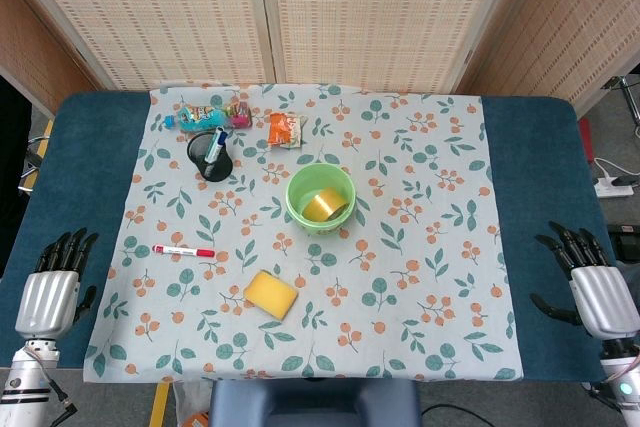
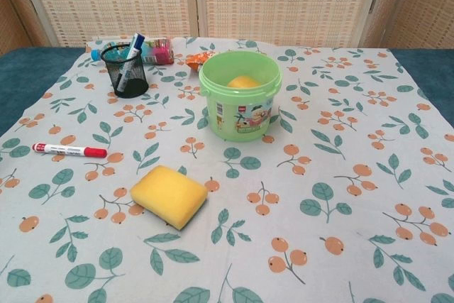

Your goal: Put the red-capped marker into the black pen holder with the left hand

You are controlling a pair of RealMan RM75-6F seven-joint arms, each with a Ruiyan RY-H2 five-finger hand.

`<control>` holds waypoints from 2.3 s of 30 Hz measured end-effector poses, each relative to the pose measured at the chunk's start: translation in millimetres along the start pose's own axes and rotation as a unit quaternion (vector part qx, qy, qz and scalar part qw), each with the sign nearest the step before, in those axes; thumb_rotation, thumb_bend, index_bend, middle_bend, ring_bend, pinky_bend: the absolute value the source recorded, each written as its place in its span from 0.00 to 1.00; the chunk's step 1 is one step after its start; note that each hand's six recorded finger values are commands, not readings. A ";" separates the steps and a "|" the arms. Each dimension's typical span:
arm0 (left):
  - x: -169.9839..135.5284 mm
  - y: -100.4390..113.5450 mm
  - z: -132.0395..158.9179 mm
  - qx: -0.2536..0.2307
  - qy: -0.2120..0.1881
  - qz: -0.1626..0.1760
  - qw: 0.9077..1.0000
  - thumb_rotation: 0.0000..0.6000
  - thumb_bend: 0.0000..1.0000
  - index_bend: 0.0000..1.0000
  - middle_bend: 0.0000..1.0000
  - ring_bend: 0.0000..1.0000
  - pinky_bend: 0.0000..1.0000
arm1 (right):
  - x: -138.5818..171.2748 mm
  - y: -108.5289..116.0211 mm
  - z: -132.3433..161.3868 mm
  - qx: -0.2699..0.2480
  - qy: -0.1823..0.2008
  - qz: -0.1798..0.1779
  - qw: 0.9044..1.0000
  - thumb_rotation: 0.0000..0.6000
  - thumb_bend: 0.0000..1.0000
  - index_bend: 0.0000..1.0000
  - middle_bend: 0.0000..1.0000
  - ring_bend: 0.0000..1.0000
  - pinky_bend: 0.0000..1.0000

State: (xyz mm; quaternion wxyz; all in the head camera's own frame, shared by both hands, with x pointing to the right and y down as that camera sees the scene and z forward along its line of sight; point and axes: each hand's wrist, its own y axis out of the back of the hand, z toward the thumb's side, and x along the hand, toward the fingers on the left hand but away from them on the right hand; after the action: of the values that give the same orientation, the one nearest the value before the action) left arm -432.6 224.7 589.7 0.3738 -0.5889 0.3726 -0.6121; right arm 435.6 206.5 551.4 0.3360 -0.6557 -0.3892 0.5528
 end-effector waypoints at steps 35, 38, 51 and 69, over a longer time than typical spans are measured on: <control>16.4 -7.3 80.7 -0.026 -0.096 -0.014 0.995 1.00 0.34 0.12 0.04 0.00 0.12 | 5.4 5.9 1.2 -0.014 0.005 -0.003 1.000 1.00 0.13 0.18 0.04 0.08 0.00; 25.1 -15.6 112.7 -0.044 -0.121 -0.023 0.991 1.00 0.34 0.12 0.04 0.00 0.12 | 6.2 8.8 -1.4 -0.020 0.003 -0.006 1.000 1.00 0.13 0.19 0.04 0.08 0.00; 67.2 -68.7 174.0 -0.047 -0.129 -0.067 0.988 1.00 0.34 0.27 0.27 0.04 0.16 | 7.1 13.0 -4.7 -0.033 0.009 -0.009 0.999 1.00 0.13 0.21 0.04 0.08 0.00; 99.1 -93.8 129.1 0.014 -0.060 -0.080 0.995 1.00 0.34 0.31 0.35 0.10 0.17 | 5.2 11.2 -5.1 -0.028 0.004 -0.009 1.000 1.00 0.13 0.21 0.04 0.08 0.00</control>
State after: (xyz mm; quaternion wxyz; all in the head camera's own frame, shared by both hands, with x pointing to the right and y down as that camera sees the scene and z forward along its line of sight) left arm -308.0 175.4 721.4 0.3539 -0.6469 0.2927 -0.6087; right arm 442.7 205.8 540.1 0.3242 -0.6637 -0.4087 0.5360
